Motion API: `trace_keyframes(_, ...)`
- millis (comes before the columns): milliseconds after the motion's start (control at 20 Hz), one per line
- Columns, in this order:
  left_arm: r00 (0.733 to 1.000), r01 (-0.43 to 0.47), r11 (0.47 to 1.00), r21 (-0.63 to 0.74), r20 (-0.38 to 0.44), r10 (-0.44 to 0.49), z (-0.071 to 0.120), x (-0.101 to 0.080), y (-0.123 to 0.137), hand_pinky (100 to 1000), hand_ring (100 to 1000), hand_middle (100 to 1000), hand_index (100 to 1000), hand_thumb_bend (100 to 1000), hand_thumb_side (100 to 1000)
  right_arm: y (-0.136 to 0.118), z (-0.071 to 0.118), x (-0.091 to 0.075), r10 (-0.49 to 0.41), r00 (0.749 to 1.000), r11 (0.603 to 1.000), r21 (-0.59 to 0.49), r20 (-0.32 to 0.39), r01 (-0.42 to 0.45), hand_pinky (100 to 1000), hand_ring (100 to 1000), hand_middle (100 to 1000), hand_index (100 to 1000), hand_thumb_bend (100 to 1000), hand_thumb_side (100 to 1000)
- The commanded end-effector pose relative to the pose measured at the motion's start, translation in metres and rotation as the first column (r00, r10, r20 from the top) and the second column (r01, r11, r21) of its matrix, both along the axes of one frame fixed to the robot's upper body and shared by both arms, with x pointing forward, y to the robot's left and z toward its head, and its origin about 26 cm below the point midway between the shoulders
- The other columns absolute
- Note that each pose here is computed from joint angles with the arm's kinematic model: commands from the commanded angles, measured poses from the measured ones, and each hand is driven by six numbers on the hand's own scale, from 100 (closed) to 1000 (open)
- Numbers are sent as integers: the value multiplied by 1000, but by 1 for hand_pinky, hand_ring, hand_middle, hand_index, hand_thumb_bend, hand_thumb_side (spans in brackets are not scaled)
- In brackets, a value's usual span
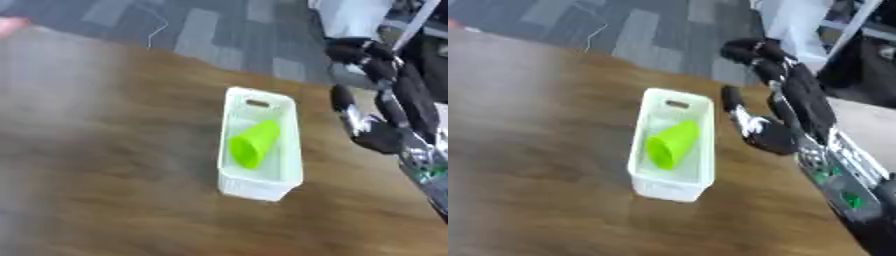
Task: Pick up objects on the table and place them in the box.
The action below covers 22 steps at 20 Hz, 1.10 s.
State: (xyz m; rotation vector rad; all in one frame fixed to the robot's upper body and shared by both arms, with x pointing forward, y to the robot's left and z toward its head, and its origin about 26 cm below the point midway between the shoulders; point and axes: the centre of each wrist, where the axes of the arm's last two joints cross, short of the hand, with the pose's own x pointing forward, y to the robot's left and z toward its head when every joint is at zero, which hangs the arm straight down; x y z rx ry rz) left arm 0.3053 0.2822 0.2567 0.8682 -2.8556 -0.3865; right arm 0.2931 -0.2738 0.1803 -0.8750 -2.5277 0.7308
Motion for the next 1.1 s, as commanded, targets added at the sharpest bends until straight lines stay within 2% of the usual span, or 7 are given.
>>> trace_keyframes(50, 999, -18, 999, 29, 27, 17, 3, -4, 6, 473, 523, 687, 693, 599, 1000, -18, -6, -15, 13, 991, 959, 279, 137, -51, 100, 328, 441, 567, 295, 1000)
trace_keyframes(200, 1000, -29, 997, 66, 4, 29, -7, -6, 8, 470, 521, 686, 693, 587, 1000, -23, -39, -29, 16, 974, 869, 478, 228, -126, 100, 308, 382, 501, 313, 1000)
trace_keyframes(350, 999, -36, 995, 92, -11, 37, -17, -8, 10, 467, 521, 683, 690, 583, 1000, -29, -54, -36, 4, 946, 797, 570, 324, -199, 100, 297, 346, 460, 316, 1000)
trace_keyframes(550, 998, -56, 991, 119, -36, 60, -32, -12, 16, 462, 520, 681, 688, 572, 1000, -55, -34, -32, -6, 849, 797, 516, 528, -315, 131, 318, 337, 447, 332, 1000)
trace_keyframes(700, 995, -75, 988, 134, -59, 83, -42, -15, 19, 459, 518, 683, 689, 564, 1000, -52, -20, -23, -8, 809, 771, 519, 587, -369, 138, 312, 332, 444, 326, 1000)
trace_keyframes(850, 994, -72, 985, 158, -71, 84, -46, -15, 17, 459, 518, 683, 689, 561, 1000, -44, -18, -20, 2, 814, 741, 546, 581, -392, 120, 311, 329, 441, 326, 1000)
trace_keyframes(1100, 994, -76, 985, 153, -66, 87, -45, -15, 16, 460, 519, 683, 689, 565, 1000, -41, -25, -22, 13, 830, 777, 517, 557, -360, 100, 312, 331, 443, 333, 1000)
